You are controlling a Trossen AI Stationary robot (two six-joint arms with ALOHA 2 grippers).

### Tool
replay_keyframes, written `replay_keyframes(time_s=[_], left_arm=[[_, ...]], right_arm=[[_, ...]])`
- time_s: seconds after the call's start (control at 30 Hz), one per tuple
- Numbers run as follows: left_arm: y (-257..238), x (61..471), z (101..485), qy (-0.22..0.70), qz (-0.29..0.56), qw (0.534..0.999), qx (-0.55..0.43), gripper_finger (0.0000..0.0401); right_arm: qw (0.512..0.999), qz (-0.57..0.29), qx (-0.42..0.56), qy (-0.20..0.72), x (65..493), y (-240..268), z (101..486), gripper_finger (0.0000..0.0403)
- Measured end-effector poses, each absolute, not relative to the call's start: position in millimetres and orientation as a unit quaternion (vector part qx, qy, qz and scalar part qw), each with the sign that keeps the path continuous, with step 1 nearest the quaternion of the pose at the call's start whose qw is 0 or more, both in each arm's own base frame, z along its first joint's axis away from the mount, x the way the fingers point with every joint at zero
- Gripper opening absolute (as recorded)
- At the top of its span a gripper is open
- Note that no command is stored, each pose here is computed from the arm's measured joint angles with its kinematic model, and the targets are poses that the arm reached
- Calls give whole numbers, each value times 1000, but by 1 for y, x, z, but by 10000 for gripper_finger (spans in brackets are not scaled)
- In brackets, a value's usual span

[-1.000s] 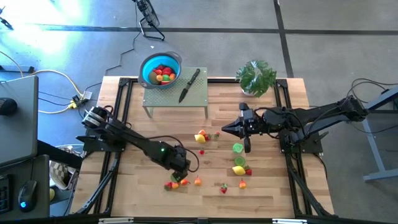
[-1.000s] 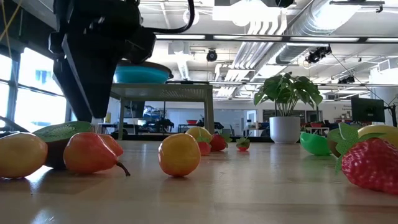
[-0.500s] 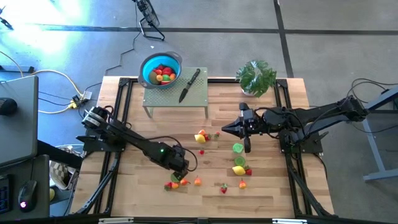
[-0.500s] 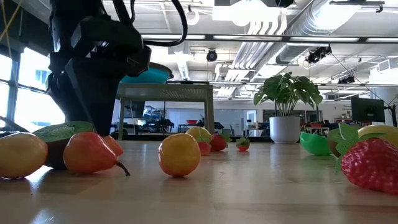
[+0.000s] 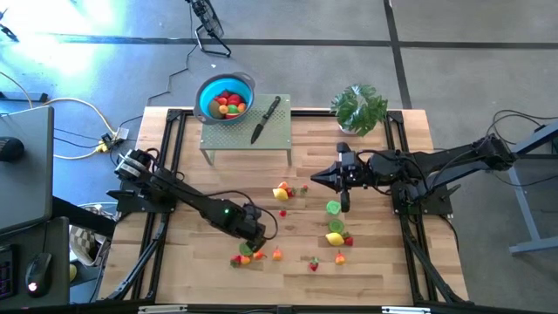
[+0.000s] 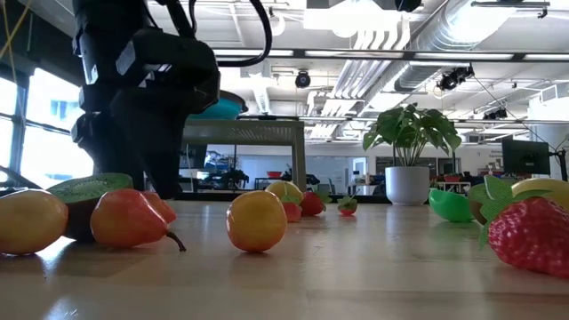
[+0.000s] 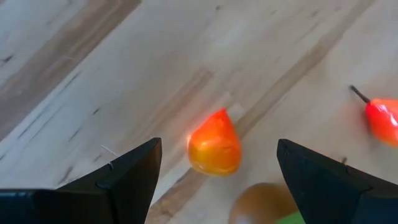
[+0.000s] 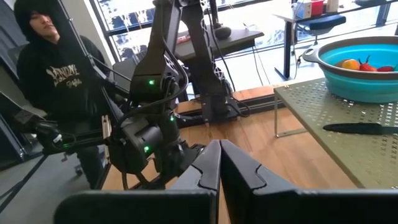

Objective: Pick & Place Fruit
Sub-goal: Put the orange pear into the strainer bowl on the shelf

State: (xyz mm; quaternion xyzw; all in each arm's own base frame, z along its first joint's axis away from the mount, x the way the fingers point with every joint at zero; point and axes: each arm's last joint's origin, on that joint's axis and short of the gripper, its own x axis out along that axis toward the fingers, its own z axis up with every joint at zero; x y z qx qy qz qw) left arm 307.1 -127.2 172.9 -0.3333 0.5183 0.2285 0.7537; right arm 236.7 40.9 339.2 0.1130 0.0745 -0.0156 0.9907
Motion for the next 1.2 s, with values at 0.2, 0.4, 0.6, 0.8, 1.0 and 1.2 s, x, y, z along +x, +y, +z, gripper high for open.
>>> replay_keyframes(time_s=[0.2,0.4,0.6,0.8,1.0,1.2], left_arm=[[-126,306,172,517,243,748,-339,312],[-128,308,163,525,250,740,-339,312],[-130,312,156,532,243,733,-347,312],[-130,311,156,535,244,731,-346,304],[-130,311,155,538,248,729,-343,245],[-129,310,154,539,257,723,-347,185]], right_arm=[[991,-15,114,75,237,41,339,2],[991,-15,114,75,237,41,339,2],[991,-15,114,75,237,41,339,2],[990,-15,114,77,237,41,339,2],[990,-15,114,77,237,41,339,2],[990,-15,113,77,237,41,339,3]])
